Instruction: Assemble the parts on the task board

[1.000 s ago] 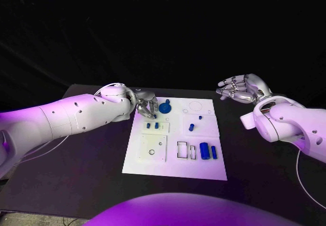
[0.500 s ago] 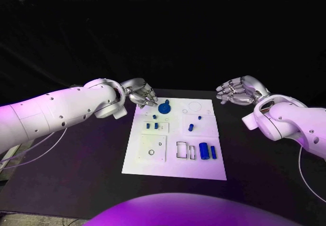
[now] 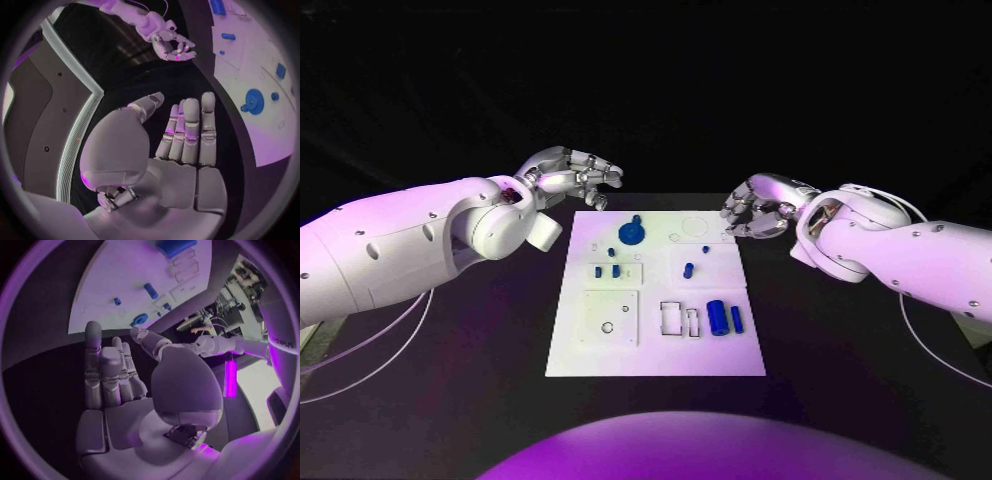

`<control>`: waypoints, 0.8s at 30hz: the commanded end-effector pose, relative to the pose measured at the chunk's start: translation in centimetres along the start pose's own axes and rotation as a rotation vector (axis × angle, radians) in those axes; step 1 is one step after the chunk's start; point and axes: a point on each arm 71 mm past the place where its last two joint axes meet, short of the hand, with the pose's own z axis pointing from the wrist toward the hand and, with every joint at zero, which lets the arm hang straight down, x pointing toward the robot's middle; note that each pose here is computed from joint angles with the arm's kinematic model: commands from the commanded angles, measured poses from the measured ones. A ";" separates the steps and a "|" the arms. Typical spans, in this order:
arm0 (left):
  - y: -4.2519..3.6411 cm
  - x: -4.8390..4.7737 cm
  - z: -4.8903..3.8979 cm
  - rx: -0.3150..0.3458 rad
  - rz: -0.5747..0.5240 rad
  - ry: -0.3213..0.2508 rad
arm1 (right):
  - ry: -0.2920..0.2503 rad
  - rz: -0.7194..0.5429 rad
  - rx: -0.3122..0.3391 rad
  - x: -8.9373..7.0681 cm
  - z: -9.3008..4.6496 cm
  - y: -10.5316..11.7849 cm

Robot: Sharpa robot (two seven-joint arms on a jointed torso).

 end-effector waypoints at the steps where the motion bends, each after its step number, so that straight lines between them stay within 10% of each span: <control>1: -0.49 -0.11 -0.02 0.059 -0.141 -0.039 | 0.047 -0.235 0.000 0.7 0.4 0.2; 24: -0.54 0.79 0.31 0.079 -0.192 -0.039 | 0.139 -0.296 -0.015 5.4 3.6 1.6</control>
